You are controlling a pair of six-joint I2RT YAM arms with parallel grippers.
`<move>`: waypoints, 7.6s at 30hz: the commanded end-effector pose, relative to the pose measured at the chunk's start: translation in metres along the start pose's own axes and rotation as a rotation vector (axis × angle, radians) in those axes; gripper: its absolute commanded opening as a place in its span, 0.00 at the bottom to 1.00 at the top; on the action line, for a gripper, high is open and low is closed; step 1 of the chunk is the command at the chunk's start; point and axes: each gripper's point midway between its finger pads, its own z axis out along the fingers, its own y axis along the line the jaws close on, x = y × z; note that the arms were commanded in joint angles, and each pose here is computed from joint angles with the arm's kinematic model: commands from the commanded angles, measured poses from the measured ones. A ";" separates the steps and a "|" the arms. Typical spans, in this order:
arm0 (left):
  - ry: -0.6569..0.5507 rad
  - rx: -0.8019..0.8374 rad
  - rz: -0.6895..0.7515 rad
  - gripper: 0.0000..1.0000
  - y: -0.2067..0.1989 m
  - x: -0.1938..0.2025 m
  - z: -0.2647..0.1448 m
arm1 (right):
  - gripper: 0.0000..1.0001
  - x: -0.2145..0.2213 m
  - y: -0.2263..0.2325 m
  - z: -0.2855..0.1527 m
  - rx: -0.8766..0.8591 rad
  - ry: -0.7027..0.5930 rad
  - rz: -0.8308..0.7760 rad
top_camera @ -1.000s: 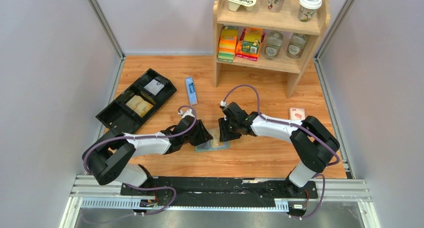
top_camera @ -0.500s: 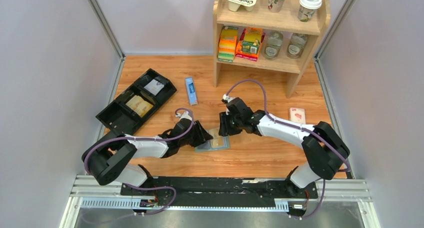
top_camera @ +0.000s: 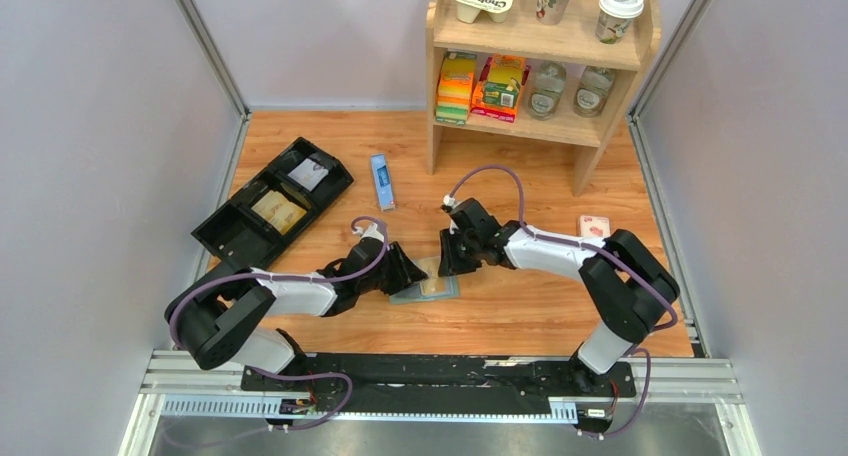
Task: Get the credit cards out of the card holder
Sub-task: Remove the credit card from the card holder, then place the credit card in the storage box.
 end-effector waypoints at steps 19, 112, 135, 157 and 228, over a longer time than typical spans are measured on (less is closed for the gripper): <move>-0.075 0.223 -0.017 0.22 -0.040 -0.014 -0.014 | 0.14 0.025 -0.013 0.022 -0.010 0.094 0.078; -0.188 -0.101 -0.079 0.00 0.079 0.003 -0.079 | 0.12 0.023 -0.011 0.024 -0.015 0.108 0.068; -0.216 0.288 0.681 0.00 -0.072 -0.038 -0.160 | 0.90 -0.066 0.109 -0.133 -0.453 -0.265 -0.491; 0.186 0.526 1.063 0.11 -0.157 -0.010 -0.200 | 0.00 -0.026 0.163 -0.208 -0.878 -0.246 -0.770; -0.749 -0.255 0.108 0.00 0.038 -0.234 -0.203 | 1.00 -0.044 0.068 -0.157 -0.427 -0.463 -0.164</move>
